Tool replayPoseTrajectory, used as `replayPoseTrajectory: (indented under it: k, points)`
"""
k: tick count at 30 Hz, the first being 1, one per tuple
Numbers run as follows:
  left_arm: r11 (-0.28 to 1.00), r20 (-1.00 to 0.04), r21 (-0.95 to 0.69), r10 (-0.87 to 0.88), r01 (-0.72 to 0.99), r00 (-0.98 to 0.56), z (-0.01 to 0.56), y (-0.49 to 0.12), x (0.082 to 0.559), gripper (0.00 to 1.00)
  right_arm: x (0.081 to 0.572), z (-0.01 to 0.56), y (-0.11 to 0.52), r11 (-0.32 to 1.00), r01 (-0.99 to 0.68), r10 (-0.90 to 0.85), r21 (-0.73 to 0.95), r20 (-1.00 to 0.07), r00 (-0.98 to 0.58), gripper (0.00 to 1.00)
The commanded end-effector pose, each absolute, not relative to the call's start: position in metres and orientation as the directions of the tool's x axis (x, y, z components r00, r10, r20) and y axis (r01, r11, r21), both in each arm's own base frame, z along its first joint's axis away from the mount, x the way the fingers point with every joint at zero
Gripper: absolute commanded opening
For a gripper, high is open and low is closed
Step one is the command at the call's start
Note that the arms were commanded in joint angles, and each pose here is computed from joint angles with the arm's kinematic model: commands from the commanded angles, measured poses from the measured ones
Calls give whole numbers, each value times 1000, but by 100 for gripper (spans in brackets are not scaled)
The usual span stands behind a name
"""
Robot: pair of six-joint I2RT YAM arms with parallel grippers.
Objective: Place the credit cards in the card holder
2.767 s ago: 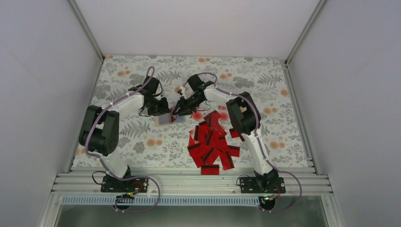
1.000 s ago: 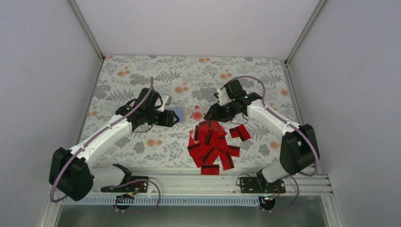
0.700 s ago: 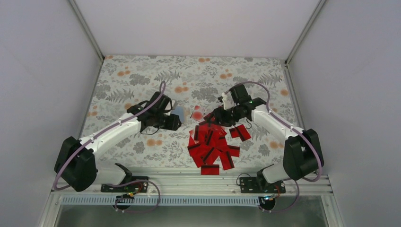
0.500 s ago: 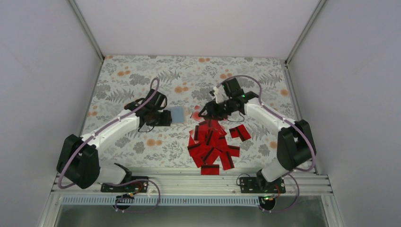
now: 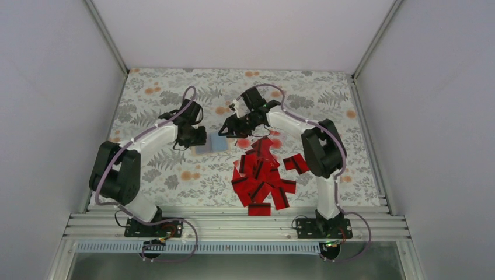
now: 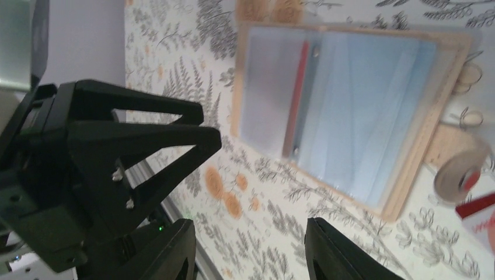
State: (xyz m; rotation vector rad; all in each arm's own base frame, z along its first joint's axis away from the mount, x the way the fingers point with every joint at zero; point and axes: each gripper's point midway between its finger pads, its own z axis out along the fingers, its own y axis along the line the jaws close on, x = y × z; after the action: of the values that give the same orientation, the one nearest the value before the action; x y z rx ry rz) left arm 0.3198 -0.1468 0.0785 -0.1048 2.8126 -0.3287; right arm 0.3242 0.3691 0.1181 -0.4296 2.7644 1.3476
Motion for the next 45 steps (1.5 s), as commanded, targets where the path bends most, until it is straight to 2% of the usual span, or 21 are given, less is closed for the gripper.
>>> replayPoseTrajectory:
  k: [1, 19, 35, 45]
  points:
    - [962, -290, -272, -76, 6, -954, 74, -153, 335, 36, 339, 104, 381, 604, -245, -224, 759, -133, -965, 48]
    - [925, -254, -365, 8, 103, -967, 52, -190, 370, 16, 366, 49, 379, 676, -197, -220, 710, -61, -974, 47]
    - [926, -184, -365, 26, 93, -983, 24, -193, 367, 14, 356, 24, 373, 683, -191, -250, 705, -21, -968, 47]
    - [922, -156, -380, 20, 78, -988, 14, -195, 362, 14, 344, 41, 392, 551, -199, -312, 811, -21, -950, 47]
